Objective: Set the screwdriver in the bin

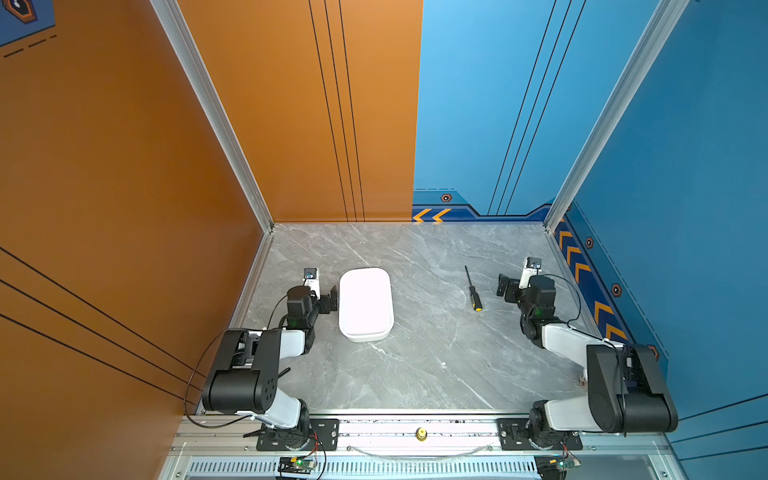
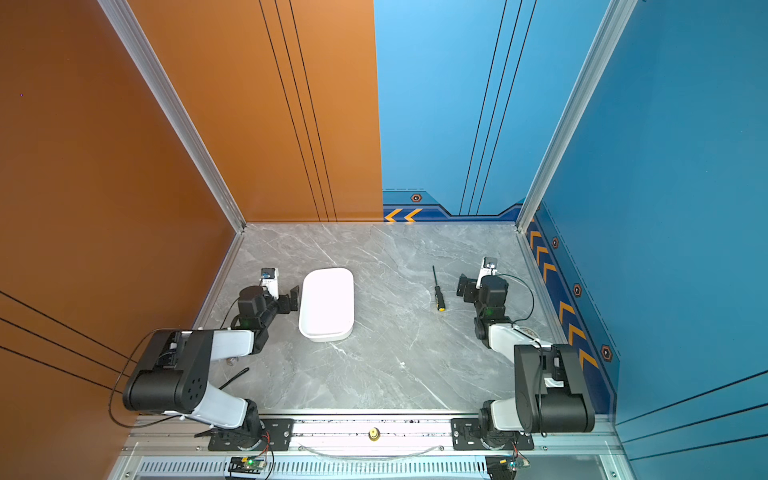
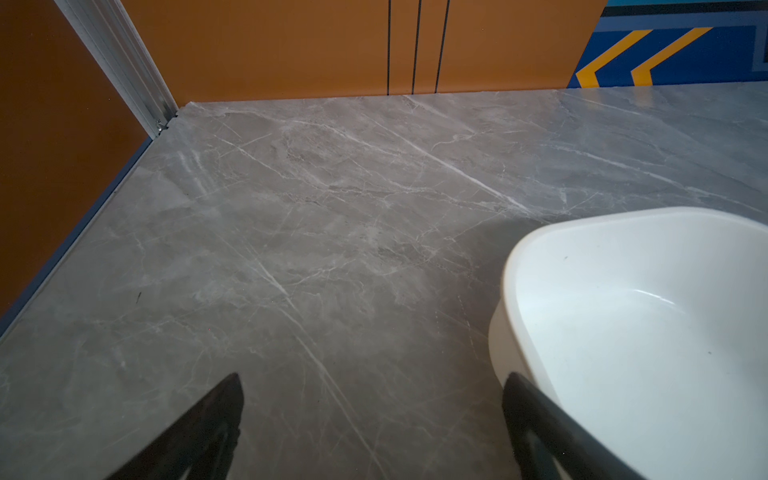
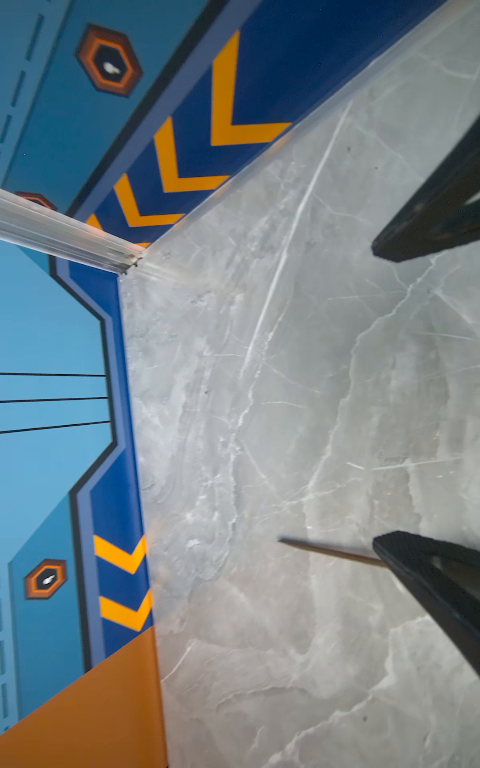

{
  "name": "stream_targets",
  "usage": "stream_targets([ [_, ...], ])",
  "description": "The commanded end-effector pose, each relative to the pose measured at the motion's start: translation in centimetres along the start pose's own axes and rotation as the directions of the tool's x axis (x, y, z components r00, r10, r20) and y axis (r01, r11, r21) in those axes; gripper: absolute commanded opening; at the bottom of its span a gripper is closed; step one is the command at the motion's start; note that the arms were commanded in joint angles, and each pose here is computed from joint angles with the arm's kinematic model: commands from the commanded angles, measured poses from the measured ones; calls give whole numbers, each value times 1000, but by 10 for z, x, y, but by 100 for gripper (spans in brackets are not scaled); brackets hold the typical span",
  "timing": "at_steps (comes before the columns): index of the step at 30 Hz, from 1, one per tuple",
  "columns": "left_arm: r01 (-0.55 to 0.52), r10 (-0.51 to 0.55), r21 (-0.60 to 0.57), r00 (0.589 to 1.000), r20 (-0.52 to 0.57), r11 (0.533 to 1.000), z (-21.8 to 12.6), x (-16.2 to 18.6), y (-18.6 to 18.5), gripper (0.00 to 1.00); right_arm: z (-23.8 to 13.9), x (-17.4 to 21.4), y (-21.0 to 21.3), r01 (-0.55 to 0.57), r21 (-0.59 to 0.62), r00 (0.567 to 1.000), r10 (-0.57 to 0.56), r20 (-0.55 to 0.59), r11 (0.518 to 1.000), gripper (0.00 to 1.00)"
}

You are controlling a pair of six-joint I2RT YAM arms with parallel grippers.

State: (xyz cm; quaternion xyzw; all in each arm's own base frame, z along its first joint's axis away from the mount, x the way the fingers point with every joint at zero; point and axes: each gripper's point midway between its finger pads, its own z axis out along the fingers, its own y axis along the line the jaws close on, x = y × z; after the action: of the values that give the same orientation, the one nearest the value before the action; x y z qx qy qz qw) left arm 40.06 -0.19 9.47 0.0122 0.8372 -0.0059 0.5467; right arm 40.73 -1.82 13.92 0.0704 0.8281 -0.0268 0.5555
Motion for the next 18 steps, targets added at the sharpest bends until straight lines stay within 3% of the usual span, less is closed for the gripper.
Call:
stream_targets([
  [1, 52, -43, 71, 992, -116, 996, 0, -10, -9, 98, -14, 11, 8, -25, -16, 985, 22, -171, 1000, 100],
  [4, 87, -57, 142, 977, -206, 986, 1, -8, -25, 98, -22, 11, 19, -52, -55, 969, 37, -244, 997, 100],
  [10, 62, -45, 36, 930, -365, 997, -10, 14, -18, 98, -36, 20, 33, -49, -83, 947, 20, -320, 995, 100],
  [18, 97, -127, -102, 927, -352, 990, -31, 7, 4, 98, -40, 27, 39, -16, -79, 943, -11, -331, 997, 100],
])
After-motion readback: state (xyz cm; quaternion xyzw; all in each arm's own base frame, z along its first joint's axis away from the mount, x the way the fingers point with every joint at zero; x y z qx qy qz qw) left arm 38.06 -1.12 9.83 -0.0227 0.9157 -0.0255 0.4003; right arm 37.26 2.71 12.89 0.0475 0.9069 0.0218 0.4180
